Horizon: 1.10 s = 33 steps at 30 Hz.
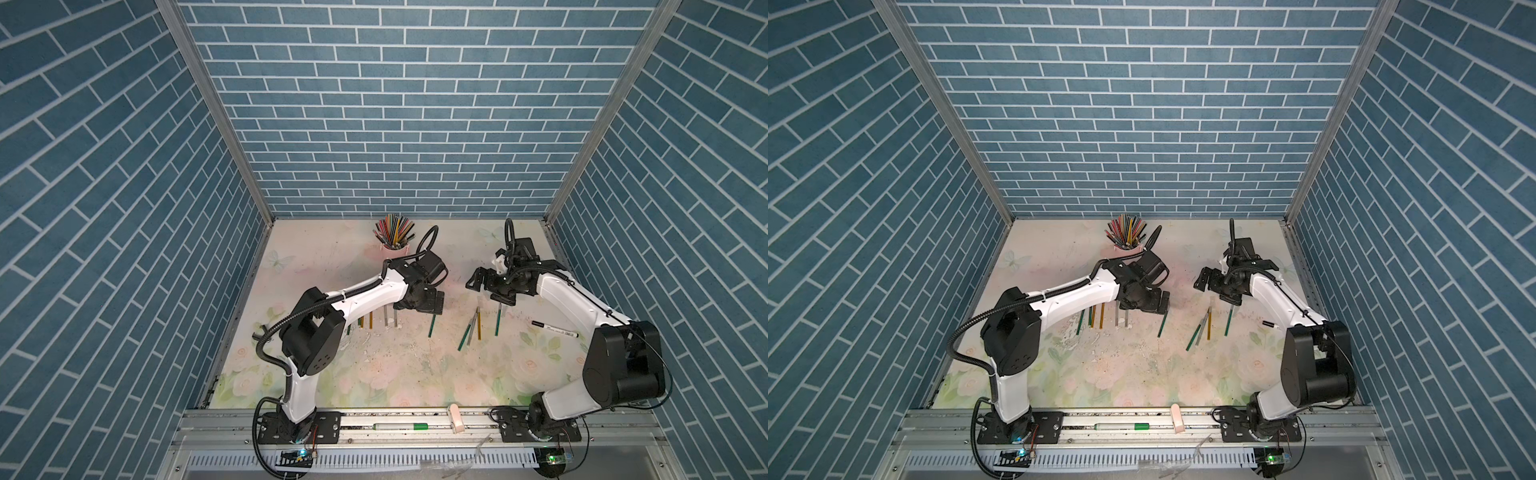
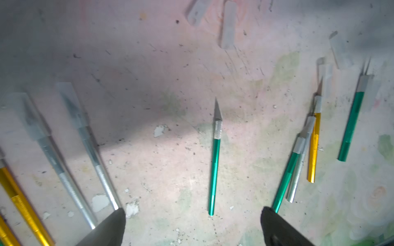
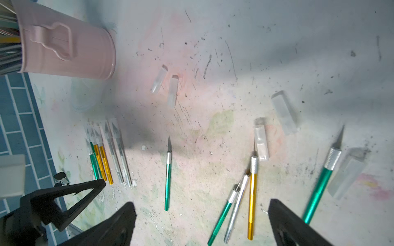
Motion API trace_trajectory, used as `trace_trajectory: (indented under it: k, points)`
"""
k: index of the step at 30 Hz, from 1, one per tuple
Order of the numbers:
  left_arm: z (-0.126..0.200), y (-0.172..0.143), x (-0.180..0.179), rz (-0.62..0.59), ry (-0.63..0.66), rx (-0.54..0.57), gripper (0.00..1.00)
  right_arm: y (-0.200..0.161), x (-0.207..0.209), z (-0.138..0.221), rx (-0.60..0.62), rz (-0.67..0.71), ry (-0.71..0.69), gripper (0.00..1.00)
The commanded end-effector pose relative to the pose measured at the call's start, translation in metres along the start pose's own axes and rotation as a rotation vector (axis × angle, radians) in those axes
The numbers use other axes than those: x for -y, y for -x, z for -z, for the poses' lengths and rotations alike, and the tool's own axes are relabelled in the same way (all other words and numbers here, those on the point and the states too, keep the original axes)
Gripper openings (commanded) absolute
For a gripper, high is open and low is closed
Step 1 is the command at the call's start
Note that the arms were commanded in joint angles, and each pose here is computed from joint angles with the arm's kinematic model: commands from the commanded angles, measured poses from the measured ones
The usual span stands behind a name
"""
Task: Remove protective caps from carving knives
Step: Place the carving knife at the center of the board, then pick up the carving knife from the center of the board.
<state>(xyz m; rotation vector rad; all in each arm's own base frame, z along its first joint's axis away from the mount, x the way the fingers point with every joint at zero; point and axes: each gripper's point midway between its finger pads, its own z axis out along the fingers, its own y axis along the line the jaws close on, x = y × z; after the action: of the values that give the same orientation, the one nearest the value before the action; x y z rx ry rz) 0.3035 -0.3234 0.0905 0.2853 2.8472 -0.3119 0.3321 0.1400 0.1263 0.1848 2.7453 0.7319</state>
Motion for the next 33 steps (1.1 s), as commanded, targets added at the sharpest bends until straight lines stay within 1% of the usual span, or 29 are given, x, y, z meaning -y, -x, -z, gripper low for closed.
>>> trace_trajectory:
  k: [1, 5, 8, 12, 16, 19, 22, 27, 33]
  points:
    - [0.002, -0.010, -0.032, 0.021, 0.117, -0.022, 0.99, 0.005, -0.011, 0.009, 0.013, 0.006, 0.043, 0.98]
    - [0.000, -0.012, -0.051, 0.060, 0.161, -0.030, 0.99, 0.007, -0.013, 0.005, 0.018, -0.007, 0.059, 0.98]
    - [-0.003, -0.013, -0.058, 0.064, 0.174, -0.039, 0.99, 0.008, -0.013, 0.003, 0.019, -0.013, 0.064, 0.98]
    - [-0.010, -0.014, -0.059, 0.046, 0.173, -0.058, 0.94, 0.009, -0.011, 0.000, 0.018, -0.024, 0.051, 0.98]
    - [-0.017, -0.015, -0.062, 0.037, 0.184, -0.072, 0.84, 0.010, -0.010, -0.001, 0.020, -0.027, 0.053, 0.98]
    - [-0.023, -0.016, -0.066, 0.043, 0.192, -0.086, 0.74, 0.009, -0.009, -0.003, 0.014, -0.028, 0.050, 0.98]
    - [-0.027, -0.016, -0.069, 0.042, 0.198, -0.096, 0.69, 0.009, -0.007, -0.004, 0.012, -0.032, 0.045, 0.98]
    - [-0.033, -0.017, -0.076, 0.046, 0.218, -0.109, 0.57, 0.012, -0.008, -0.003, 0.024, -0.032, 0.050, 0.98]
    - [-0.043, -0.019, -0.084, 0.050, 0.232, -0.127, 0.49, 0.012, -0.005, -0.005, 0.019, -0.039, 0.048, 0.98]
